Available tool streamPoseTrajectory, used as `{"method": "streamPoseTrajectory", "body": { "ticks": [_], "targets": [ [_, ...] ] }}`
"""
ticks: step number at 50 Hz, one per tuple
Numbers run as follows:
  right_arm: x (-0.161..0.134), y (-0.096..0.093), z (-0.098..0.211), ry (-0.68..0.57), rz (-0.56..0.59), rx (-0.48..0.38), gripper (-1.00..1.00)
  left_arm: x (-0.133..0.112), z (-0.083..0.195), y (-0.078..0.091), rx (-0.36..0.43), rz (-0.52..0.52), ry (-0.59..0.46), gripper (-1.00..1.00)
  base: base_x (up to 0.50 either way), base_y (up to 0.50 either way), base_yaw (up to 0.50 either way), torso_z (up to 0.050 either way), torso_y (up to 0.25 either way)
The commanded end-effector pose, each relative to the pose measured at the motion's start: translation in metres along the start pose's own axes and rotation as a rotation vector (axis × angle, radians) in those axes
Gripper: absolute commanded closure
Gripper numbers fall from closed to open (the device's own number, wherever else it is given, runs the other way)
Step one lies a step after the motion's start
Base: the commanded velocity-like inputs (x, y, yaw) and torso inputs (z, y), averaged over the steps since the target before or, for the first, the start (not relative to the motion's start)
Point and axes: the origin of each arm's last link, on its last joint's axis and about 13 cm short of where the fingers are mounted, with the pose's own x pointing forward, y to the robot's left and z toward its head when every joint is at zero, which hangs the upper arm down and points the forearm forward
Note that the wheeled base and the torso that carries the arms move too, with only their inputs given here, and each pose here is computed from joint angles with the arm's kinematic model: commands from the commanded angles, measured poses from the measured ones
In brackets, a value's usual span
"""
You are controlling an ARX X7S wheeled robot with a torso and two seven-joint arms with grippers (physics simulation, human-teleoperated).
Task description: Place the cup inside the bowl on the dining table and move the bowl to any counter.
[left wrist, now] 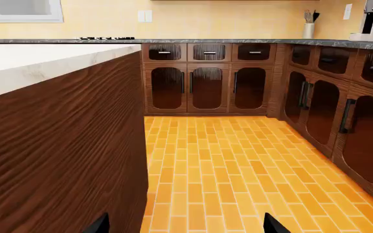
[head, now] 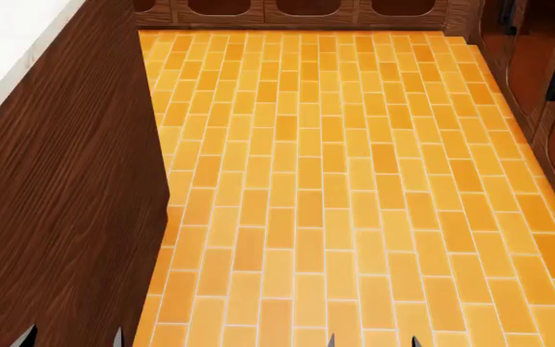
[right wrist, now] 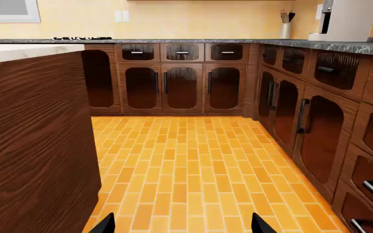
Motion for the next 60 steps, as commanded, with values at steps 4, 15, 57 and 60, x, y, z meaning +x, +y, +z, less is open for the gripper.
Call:
{"method": "streamPoseTrajectory", "body": {
  "ticks": [4, 15, 57, 60],
  "targets": [
    [0.0, 0.0011, 0.0003, -0.014, 0.006, -0.001, -1.0, 0.0006, 0.0008, -0.0008, 0.001, 0.004, -0.005, -1.0, 0.0, 0.0, 0.0, 0.0, 0.0],
    [0.0003, 0.0013, -0.002, 0.009, 0.009, 0.001, -1.0, -0.0005, 0.0023, 0.0012, -0.001, 0.01, -0.013, -1.0, -0.29, 0.0, 0.0, 0.0, 0.0],
    [0.0012, 0.0034, -0.0039, 0.037, 0.021, 0.004, -1.0, -0.0032, -0.0005, 0.0033, -0.014, -0.009, 0.009, -1.0, -0.5, 0.03, 0.0, 0.0, 0.0],
    [0.0015, 0.0032, -0.0039, 0.04, 0.017, 0.017, -1.0, -0.0032, -0.0002, 0.0033, -0.013, -0.009, 0.009, -1.0, -0.5, 0.23, 0.0, 0.0, 0.0]
  ]
}}
